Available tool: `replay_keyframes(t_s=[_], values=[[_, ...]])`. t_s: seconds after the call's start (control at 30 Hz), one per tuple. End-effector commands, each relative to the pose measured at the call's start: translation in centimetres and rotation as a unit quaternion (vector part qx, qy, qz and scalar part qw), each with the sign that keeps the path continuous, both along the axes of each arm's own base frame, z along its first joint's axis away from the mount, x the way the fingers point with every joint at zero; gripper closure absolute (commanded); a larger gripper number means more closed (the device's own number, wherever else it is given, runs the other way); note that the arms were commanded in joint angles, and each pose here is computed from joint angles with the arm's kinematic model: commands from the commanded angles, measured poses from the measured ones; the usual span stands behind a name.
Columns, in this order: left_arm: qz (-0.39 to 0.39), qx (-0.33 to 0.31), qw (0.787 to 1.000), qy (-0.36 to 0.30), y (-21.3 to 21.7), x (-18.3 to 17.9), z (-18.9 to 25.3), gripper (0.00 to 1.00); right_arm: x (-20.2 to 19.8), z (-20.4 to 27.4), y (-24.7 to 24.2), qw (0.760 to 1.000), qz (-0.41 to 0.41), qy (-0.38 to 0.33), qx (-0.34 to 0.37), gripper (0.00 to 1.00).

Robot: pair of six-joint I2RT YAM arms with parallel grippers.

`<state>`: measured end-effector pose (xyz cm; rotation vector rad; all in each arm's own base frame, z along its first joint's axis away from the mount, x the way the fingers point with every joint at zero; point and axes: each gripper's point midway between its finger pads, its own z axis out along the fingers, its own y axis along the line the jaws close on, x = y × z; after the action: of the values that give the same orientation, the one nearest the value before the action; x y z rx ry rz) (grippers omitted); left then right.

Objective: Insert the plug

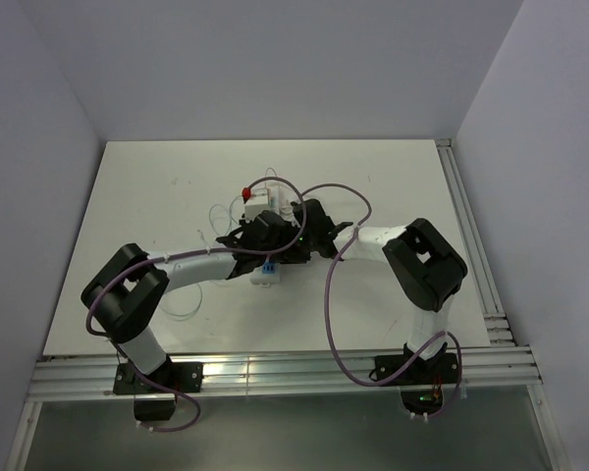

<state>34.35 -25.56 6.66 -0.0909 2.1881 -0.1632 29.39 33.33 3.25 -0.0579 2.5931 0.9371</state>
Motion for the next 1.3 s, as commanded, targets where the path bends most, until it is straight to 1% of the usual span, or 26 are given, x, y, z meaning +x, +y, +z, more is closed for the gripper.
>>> replay_keyframes(t_s=[0.0,0.17,0.27,0.3,0.33,0.4,0.43,0.53,0.57,0.73,0.93,0.97,1.03,1.13,1.23,1.27], values=[[-0.061,0.110,0.969,0.213,3.5,-10.0,-10.6,1.00,0.1,-1.9,-0.5,1.000,-0.018,0.005,-0.023,0.57],[-0.054,0.106,0.969,0.215,4.0,-10.5,-11.0,1.00,-0.4,-2.4,-0.8,0.999,-0.023,0.014,-0.027,0.59],[-0.055,0.091,0.972,0.209,3.6,-10.4,-10.7,0.99,-0.6,-2.6,-0.7,0.999,-0.025,0.022,-0.024,0.59],[-0.057,0.088,0.973,0.207,3.6,-10.4,-10.6,0.95,-0.6,-2.6,-0.6,0.999,-0.023,0.022,-0.022,0.59],[-0.058,0.087,0.973,0.205,3.6,-10.3,-10.5,0.85,-0.6,-2.6,-0.5,0.999,-0.021,0.023,-0.021,0.59],[-0.060,0.083,0.976,0.191,3.4,-9.9,-9.6,0.72,-0.8,-2.7,-0.5,0.999,-0.018,0.027,-0.018,0.59],[-0.059,0.085,0.977,0.187,3.5,-9.9,-9.4,0.61,-0.7,-2.5,-0.4,1.000,-0.017,0.022,-0.014,0.59],[-0.056,0.082,0.981,0.166,3.6,-9.2,-8.0,0.49,-0.7,-2.2,-0.2,1.000,-0.014,0.020,-0.008,0.59],[-0.055,0.080,0.983,0.158,3.6,-9.0,-7.4,0.47,-0.6,-2.0,-0.2,1.000,-0.014,0.018,-0.008,0.59],[-0.048,0.065,0.989,0.126,3.7,-8.3,-4.8,0.41,-0.4,-1.6,-0.2,1.000,-0.014,0.011,-0.011,0.59],[-0.043,0.028,0.996,0.074,3.7,-7.7,0.2,0.39,-0.4,-1.9,-0.3,1.000,-0.015,0.013,-0.013,0.58],[-0.042,0.011,0.997,0.057,3.6,-7.5,1.8,0.39,-0.4,-1.9,-0.3,1.000,-0.015,0.014,-0.013,0.58],[-0.043,-0.004,0.998,0.039,3.8,-7.3,3.6,0.39,-0.4,-2.0,-0.3,1.000,-0.016,0.014,-0.014,0.58],[-0.053,-0.046,0.998,-0.004,3.7,-7.2,7.8,0.38,-0.4,-1.9,-0.3,1.000,-0.014,0.012,-0.014,0.58],[-0.061,-0.068,0.995,-0.026,3.8,-7.2,10.4,0.37,-0.3,-1.3,-0.3,1.000,-0.011,0.004,-0.012,0.57],[-0.063,-0.086,0.994,-0.037,3.9,-7.3,11.8,0.37,-0.3,-1.1,-0.3,1.000,-0.009,0.001,-0.012,0.57]])
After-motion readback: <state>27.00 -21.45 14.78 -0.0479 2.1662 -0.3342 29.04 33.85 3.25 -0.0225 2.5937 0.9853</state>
